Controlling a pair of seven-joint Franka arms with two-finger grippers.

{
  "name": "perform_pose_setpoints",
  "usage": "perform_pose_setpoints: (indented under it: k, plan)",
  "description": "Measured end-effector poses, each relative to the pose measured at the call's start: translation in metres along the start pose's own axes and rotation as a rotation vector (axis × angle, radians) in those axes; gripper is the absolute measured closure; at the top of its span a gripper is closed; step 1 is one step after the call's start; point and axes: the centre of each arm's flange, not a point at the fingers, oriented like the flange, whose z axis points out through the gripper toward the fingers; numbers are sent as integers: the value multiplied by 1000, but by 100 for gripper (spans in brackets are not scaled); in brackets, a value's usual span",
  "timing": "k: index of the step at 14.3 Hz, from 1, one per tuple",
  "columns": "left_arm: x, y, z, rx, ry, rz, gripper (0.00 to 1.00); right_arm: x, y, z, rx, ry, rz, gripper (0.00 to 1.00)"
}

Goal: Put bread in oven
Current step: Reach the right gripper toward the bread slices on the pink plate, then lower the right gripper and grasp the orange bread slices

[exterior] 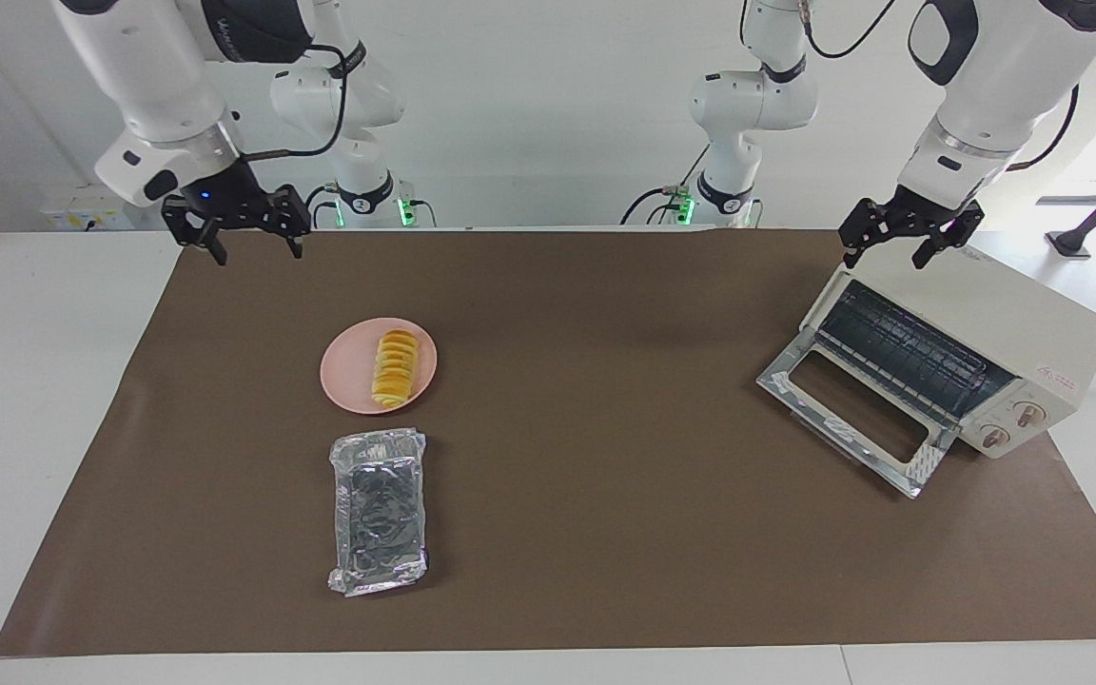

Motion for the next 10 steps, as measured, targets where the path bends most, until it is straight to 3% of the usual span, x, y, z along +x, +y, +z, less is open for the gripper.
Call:
perform_pose_setpoints:
  k: [6,10]
  plan:
    - [0,0,0,0,0,0,0,14,-85,104,2,42,93,0]
    - [0,0,0,0,0,0,0,26,-94,177,12,64,104,0]
